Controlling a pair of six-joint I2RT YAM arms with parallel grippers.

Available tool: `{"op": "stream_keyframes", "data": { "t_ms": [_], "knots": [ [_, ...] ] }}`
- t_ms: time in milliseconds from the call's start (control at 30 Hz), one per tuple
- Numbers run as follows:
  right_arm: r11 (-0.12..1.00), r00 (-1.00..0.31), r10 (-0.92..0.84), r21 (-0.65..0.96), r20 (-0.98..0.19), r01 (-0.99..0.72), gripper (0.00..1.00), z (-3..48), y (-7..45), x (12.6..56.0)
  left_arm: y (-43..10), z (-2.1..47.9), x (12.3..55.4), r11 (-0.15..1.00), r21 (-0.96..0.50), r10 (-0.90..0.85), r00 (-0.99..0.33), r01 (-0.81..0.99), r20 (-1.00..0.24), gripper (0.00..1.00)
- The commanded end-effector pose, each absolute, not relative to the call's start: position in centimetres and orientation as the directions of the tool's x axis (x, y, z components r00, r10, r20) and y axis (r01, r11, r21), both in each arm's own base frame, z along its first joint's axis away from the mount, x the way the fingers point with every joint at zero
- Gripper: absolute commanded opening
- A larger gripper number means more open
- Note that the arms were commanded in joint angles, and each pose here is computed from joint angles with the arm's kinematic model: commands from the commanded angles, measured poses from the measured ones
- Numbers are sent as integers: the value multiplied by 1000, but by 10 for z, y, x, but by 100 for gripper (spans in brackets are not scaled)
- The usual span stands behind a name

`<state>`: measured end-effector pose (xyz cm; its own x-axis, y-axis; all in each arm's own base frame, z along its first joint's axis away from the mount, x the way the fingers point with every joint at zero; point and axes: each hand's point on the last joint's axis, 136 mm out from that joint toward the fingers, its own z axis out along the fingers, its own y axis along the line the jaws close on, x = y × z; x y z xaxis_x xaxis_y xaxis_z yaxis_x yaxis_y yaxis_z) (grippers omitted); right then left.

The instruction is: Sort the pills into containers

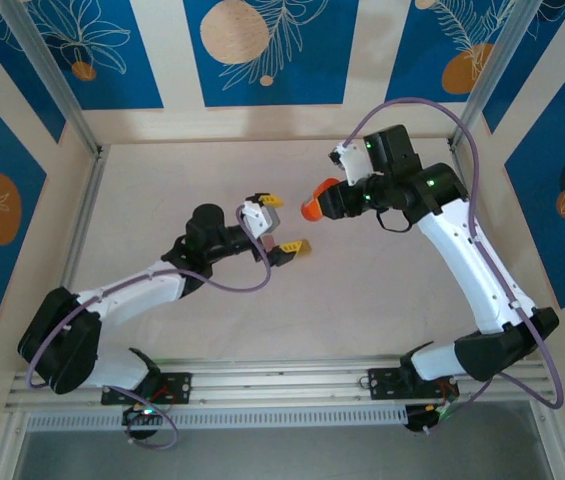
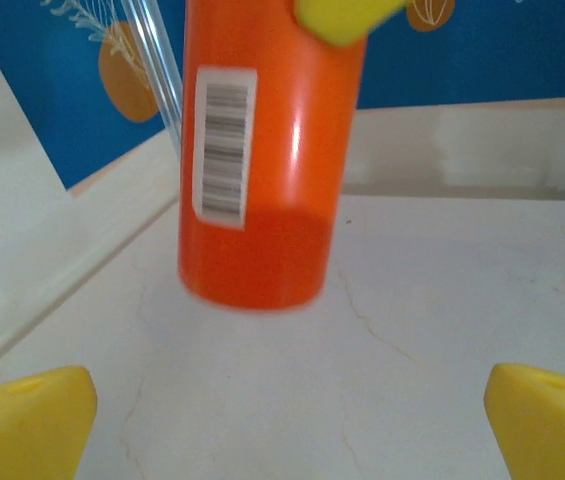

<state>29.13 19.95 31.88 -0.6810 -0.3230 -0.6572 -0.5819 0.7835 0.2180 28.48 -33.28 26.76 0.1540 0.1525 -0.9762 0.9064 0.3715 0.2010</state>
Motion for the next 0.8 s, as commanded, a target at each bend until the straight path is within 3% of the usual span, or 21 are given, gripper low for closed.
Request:
{"op": "stream_keyframes", "data": {
  "t_ms": [0,767],
  "knots": [
    [718,-644,-348,248,-681,-651,40,336,215,276,-343,299,279,322,291,91,277,901,-957,99],
    [635,-651,-404,316,-642,-705,40,327,247,260,-353,287,278,269,223,84,208,937,-975,94]
  ]
}}
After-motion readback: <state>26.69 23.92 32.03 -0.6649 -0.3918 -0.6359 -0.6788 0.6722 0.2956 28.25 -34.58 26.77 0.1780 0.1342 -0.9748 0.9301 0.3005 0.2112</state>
